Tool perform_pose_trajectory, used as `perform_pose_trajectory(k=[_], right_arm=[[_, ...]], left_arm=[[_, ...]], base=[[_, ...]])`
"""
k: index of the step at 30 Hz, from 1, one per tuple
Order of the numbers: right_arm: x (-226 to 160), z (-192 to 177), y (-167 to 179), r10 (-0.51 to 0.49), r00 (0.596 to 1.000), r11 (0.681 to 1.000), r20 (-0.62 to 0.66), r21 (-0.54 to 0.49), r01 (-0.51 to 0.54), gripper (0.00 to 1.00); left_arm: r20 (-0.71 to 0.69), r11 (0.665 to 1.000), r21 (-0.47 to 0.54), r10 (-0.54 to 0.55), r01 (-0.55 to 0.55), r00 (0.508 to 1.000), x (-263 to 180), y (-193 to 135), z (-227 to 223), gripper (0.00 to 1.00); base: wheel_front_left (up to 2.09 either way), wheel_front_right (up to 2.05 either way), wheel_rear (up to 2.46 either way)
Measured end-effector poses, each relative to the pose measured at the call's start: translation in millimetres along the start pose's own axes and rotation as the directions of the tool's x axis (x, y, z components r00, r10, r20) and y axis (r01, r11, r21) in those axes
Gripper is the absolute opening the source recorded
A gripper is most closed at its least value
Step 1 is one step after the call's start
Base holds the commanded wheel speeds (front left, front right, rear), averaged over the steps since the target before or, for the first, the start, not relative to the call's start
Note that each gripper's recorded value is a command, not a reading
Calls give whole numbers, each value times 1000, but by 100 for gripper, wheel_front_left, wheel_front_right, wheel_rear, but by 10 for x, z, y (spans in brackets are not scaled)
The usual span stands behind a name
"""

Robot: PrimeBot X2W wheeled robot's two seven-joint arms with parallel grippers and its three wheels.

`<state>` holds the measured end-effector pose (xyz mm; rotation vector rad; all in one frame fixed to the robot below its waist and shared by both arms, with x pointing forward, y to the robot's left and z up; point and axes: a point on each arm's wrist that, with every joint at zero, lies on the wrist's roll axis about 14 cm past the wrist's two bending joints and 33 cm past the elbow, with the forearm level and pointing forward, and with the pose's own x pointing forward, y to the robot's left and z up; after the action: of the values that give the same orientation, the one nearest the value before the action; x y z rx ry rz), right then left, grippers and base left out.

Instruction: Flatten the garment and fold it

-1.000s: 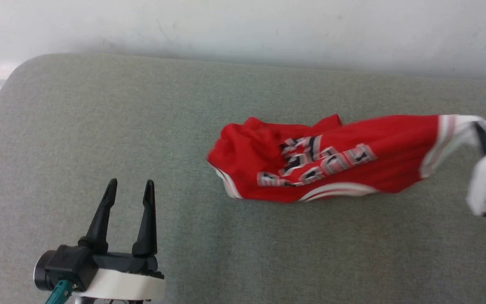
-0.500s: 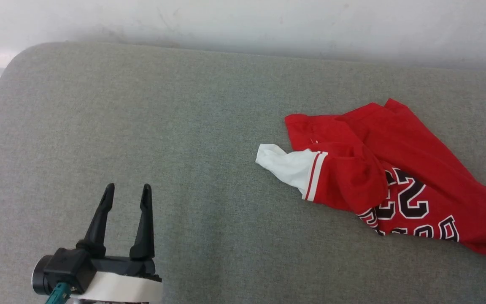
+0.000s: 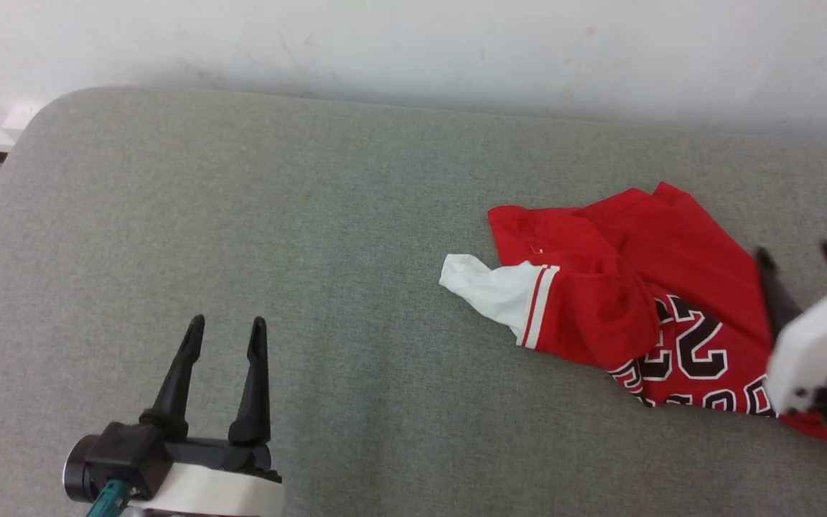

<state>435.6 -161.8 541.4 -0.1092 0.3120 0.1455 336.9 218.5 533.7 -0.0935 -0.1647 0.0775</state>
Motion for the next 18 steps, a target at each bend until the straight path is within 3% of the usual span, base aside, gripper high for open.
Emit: perform_pose_trajectory(k=[3, 9, 18], right_arm=[[136, 69, 251, 73, 997, 997, -26, -9, -74, 100], [560, -129, 208, 46, 983, 992, -180, -103, -66, 100], [962, -913, 322, 42, 878, 982, -477, -142, -124, 100]], left_arm=[[-4, 1000, -1, 3, -3, 1000, -13, 4, -8, 100], [-30, 1000, -7, 16, -16, 999, -31, 42, -81, 100], [-68, 998, 3, 56, -56, 996, 9, 160, -196, 100]], base=[[0, 0, 0], [0, 0, 0], [0, 0, 0]])
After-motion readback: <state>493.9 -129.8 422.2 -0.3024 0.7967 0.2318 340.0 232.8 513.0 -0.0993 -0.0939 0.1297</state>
